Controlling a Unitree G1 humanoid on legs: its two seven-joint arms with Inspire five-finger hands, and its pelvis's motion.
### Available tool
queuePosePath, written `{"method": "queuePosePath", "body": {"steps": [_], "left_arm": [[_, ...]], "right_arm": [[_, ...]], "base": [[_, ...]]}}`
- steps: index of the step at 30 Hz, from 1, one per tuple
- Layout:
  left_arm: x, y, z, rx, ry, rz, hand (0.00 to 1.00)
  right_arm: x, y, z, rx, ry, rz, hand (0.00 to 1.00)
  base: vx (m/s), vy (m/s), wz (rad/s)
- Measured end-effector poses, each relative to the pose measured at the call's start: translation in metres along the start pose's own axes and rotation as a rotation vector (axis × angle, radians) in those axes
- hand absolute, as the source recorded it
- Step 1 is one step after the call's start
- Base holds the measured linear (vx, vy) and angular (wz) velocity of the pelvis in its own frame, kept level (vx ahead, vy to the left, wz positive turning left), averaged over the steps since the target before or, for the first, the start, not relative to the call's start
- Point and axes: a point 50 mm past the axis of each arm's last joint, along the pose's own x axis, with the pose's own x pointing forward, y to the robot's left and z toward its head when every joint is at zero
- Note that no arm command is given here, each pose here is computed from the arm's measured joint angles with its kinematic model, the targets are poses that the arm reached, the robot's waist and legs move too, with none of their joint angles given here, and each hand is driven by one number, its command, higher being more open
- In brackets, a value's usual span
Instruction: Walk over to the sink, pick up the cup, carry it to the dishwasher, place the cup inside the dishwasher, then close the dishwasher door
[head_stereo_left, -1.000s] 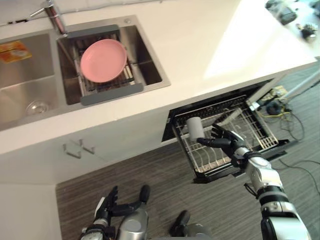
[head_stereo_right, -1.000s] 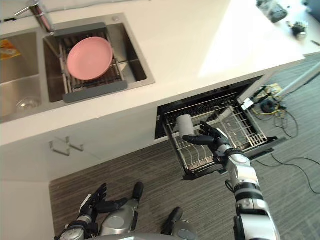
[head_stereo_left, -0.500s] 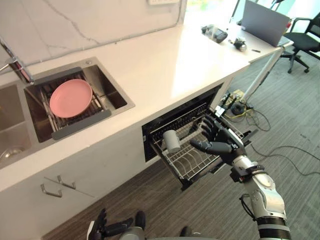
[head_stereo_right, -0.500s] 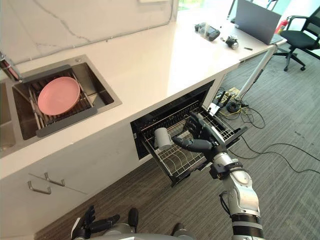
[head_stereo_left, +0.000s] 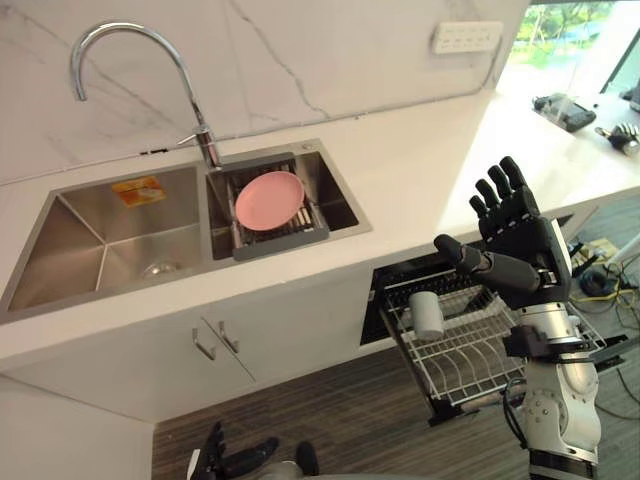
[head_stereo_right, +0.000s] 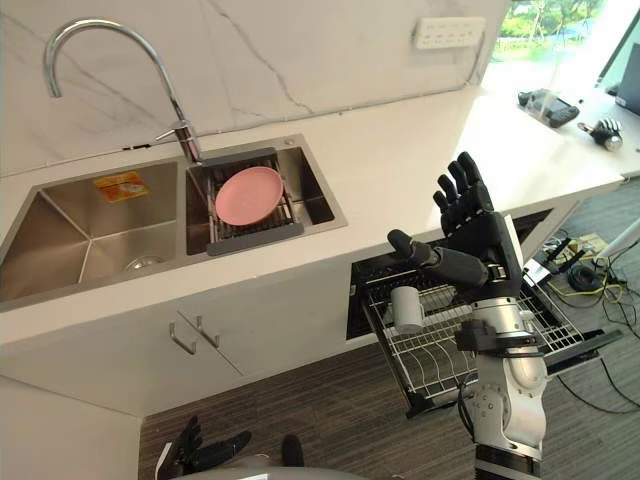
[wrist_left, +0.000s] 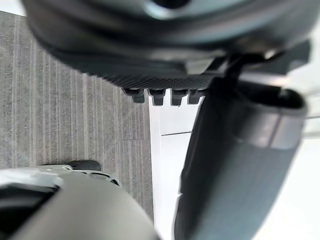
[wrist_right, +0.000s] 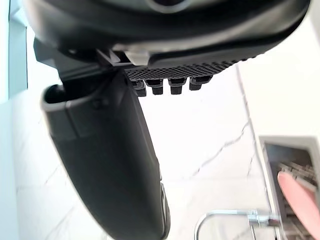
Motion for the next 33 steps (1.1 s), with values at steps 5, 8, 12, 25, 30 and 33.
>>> {"method": "queuePosePath", "body": {"steps": [5, 8, 12, 25, 30, 33], "left_arm": [[0.010, -0.001, 0.012, 0.159, -0.008, -0.053, 1.00], [0.008, 0.002, 0.004, 0.186, 0.024, -0.048, 1.00], [0.004, 0.006, -0.005, 0.166, 0.056, -0.029, 1.00], [0.008, -0.001, 0.003, 0.108, 0.030, -0.011, 1.00], [0.008, -0.002, 0.003, 0.079, 0.030, 0.011, 1.00], [0.009, -0.004, 0.006, 0.064, 0.009, 0.029, 1.00]], "right_arm": [[-0.014, 0.002, 0.020, -0.052, -0.055, -0.043, 1.00], [-0.014, 0.002, 0.030, -0.052, -0.099, -0.027, 1.00], [-0.015, 0.001, 0.031, -0.040, -0.113, -0.044, 1.00], [-0.028, 0.028, 0.030, 0.025, -0.119, -0.008, 1.00], [-0.029, 0.033, 0.029, 0.035, -0.112, 0.017, 1.00], [-0.028, 0.034, 0.030, 0.028, -0.119, 0.046, 1.00]], "base": [[0.13, -0.030, 1.02], [0.15, -0.088, 0.35], [0.12, -0.109, -0.24], [0.02, -0.001, -0.07], [-0.04, -0.003, 0.03], [-0.03, -0.077, 0.09]]}}
